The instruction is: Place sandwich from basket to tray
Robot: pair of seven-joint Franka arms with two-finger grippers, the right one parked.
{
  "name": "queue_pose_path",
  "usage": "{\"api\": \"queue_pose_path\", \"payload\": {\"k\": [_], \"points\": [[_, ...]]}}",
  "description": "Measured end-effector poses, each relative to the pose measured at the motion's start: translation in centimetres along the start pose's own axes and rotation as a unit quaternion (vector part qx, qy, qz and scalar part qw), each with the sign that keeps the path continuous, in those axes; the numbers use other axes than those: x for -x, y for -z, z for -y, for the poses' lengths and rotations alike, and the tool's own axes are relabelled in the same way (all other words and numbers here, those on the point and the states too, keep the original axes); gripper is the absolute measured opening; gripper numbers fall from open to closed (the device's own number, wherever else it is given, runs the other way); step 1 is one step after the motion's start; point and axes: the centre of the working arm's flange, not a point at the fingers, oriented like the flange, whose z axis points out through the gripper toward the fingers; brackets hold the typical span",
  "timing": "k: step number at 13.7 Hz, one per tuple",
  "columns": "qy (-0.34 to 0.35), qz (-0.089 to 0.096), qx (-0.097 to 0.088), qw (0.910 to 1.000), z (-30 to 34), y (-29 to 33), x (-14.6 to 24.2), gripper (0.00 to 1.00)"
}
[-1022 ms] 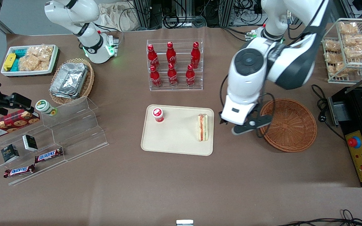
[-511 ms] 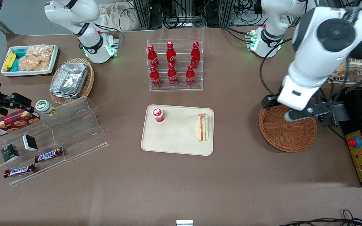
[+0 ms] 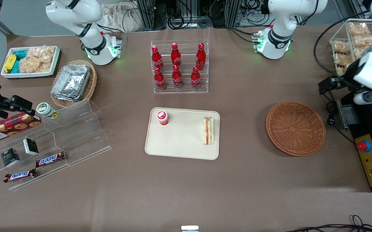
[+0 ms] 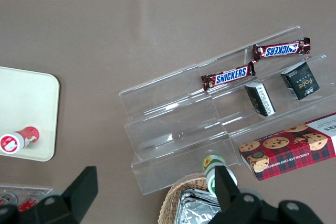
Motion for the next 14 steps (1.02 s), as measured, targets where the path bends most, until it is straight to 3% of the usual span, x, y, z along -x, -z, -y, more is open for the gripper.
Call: {"api": "queue_pose_path", "payload": {"k": [6,14], "points": [[-0.007,0.0,0.003,1.0,2.1,0.4,2.3,1.0],[-0.013,-0.002,0.005,0.9999,3.3,0.6,2.3,1.0]]}}
